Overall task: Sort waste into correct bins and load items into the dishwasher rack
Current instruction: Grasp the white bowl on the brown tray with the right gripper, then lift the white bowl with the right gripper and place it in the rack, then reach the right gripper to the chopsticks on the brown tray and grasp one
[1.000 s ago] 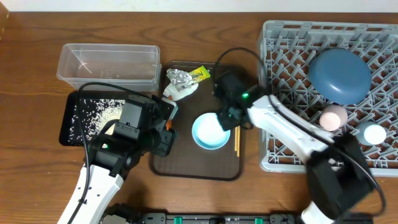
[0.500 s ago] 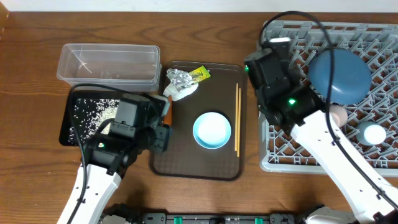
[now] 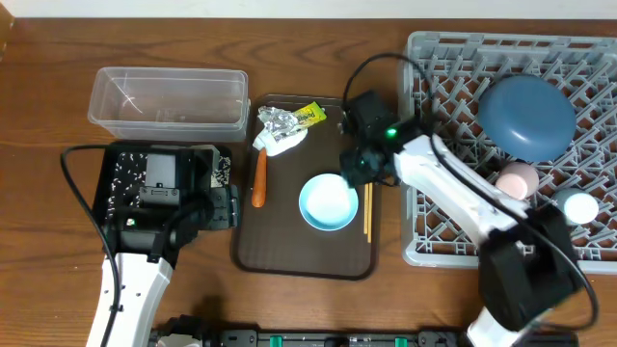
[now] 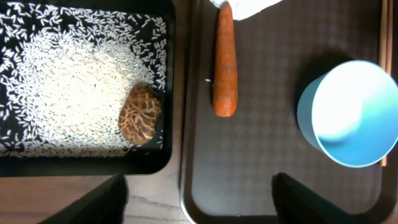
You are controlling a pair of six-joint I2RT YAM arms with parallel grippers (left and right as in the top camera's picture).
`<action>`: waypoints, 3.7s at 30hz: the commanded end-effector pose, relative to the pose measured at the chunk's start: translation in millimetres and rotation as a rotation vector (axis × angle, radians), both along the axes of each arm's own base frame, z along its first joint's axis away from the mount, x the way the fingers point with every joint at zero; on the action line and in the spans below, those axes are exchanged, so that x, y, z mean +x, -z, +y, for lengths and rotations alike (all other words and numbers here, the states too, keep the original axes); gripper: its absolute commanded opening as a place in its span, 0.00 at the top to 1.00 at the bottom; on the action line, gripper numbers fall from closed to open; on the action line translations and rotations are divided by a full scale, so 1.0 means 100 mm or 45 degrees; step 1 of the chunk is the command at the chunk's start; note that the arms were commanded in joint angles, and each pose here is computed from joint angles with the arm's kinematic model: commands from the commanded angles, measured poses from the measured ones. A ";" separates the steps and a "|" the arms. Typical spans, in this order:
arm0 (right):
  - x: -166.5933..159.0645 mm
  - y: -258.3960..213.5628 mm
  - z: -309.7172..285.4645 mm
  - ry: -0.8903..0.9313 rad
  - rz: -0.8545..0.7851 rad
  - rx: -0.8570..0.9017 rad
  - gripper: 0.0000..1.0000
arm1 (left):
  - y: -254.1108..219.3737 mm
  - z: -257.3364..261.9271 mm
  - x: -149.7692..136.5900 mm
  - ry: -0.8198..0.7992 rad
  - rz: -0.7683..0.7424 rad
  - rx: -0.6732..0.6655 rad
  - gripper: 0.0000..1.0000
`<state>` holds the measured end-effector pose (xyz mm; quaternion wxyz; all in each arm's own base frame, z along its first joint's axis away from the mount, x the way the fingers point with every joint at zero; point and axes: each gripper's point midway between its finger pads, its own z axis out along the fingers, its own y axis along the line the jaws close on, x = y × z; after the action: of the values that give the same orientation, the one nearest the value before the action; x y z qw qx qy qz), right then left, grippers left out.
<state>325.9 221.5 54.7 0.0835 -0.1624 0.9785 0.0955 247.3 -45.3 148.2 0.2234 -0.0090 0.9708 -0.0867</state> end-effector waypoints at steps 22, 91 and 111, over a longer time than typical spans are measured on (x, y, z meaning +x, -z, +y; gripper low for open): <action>0.37 0.04 -0.32 0.230 -0.212 -0.237 0.99 | -0.08 0.02 0.02 -0.020 -0.022 -0.001 0.02; 1.27 -1.04 -1.71 0.161 -0.829 -1.901 0.77 | -0.08 0.02 0.02 -0.020 -0.022 -0.001 0.02; 1.33 -1.42 -0.84 0.141 -1.119 -1.746 0.01 | -0.08 0.02 0.02 -0.020 -0.021 -0.001 0.02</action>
<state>464.2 122.6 185.2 0.3567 -0.1248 0.7156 -0.5875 246.3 -45.3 147.7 0.2210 -0.0108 0.9713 -0.0871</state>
